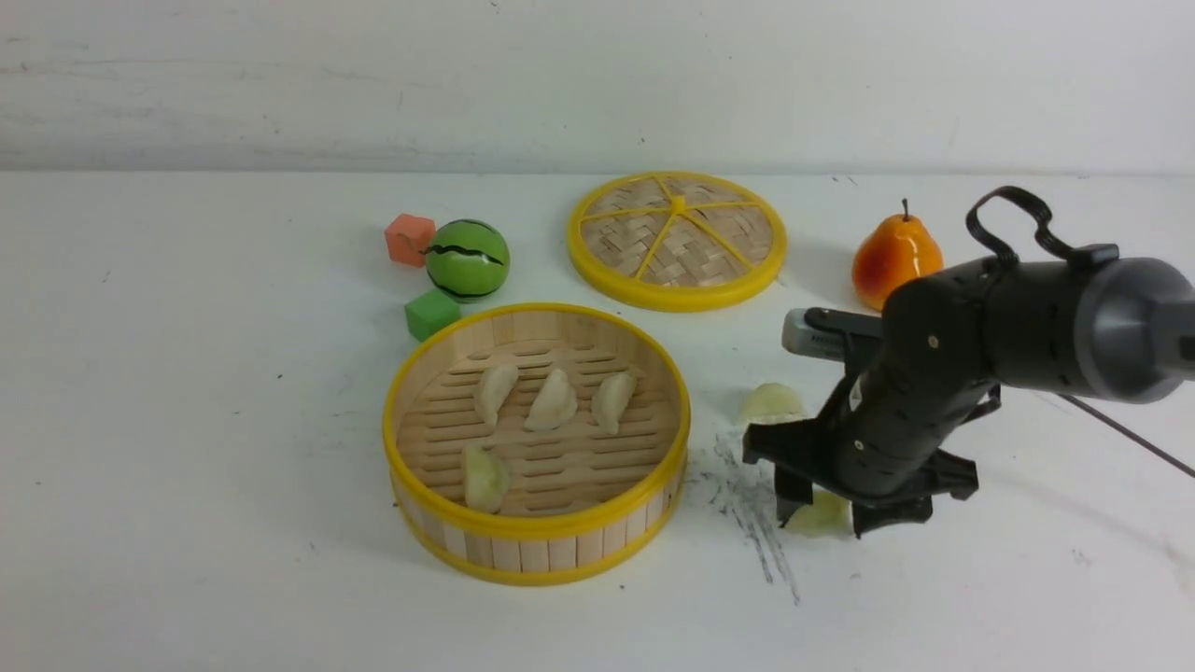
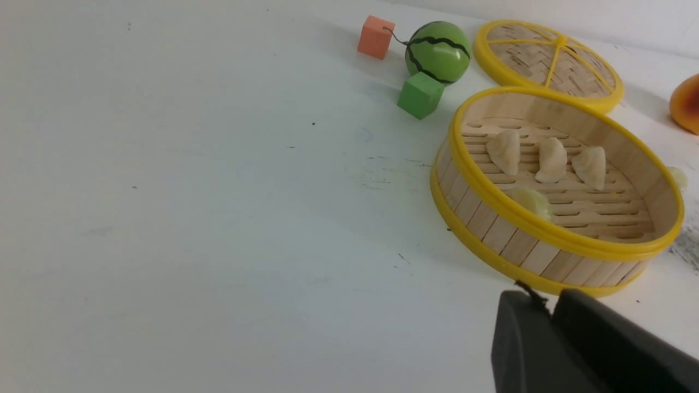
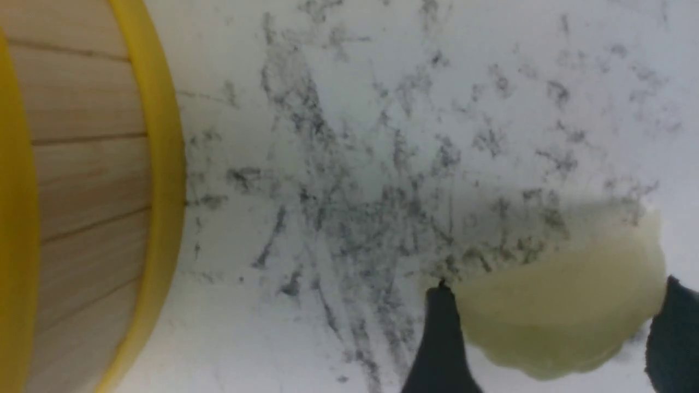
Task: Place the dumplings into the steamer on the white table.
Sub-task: 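Reach for and grasp a dumpling lying on the table beside the steamer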
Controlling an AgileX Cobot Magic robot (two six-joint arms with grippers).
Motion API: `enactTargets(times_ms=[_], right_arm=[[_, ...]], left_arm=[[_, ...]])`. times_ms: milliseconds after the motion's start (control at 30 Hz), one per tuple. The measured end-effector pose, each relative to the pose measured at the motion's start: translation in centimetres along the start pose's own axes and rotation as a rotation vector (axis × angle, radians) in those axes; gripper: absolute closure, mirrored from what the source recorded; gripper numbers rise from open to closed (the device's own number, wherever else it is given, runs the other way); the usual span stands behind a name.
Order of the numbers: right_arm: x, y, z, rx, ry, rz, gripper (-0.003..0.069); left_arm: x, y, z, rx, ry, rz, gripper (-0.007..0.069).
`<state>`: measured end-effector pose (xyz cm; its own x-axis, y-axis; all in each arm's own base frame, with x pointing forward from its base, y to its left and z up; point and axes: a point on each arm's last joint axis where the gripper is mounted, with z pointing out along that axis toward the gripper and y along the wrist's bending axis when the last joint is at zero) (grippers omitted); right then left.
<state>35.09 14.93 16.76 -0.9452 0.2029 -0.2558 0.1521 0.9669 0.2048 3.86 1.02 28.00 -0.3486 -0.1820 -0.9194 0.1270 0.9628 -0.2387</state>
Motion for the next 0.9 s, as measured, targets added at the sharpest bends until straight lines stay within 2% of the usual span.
enactTargets(times_ms=[133, 300, 500, 700, 767, 900], right_arm=[[0.1, -0.2, 0.0, 0.024, 0.01, -0.072, 0.0239], [-0.1, -0.6, -0.9, 0.063, -0.01, -0.167, 0.0245], [-0.7, -0.8, -2.7, 0.045, -0.065, -0.116, 0.0249], [-1.0, -0.8, -1.6, 0.037, -0.082, -0.106, 0.0258], [-0.9, -0.9, -0.6, 0.043, -0.058, -0.098, 0.0315], [-0.6, -1.1, 0.6, 0.054, -0.023, -0.085, 0.0342]], left_arm=[[0.0, 0.0, 0.0, 0.0, 0.0, 0.0, 0.0553], [0.0, 0.0, 0.0, 0.0, 0.0, 0.0, 0.0549], [0.0, 0.0, 0.0, 0.0, 0.0, 0.0, 0.0545], [0.0, 0.0, 0.0, 0.0, 0.0, 0.0, 0.0538], [0.0, 0.0, 0.0, 0.0, 0.0, 0.0, 0.0536], [0.0, 0.0, 0.0, 0.0, 0.0, 0.0, 0.0534]])
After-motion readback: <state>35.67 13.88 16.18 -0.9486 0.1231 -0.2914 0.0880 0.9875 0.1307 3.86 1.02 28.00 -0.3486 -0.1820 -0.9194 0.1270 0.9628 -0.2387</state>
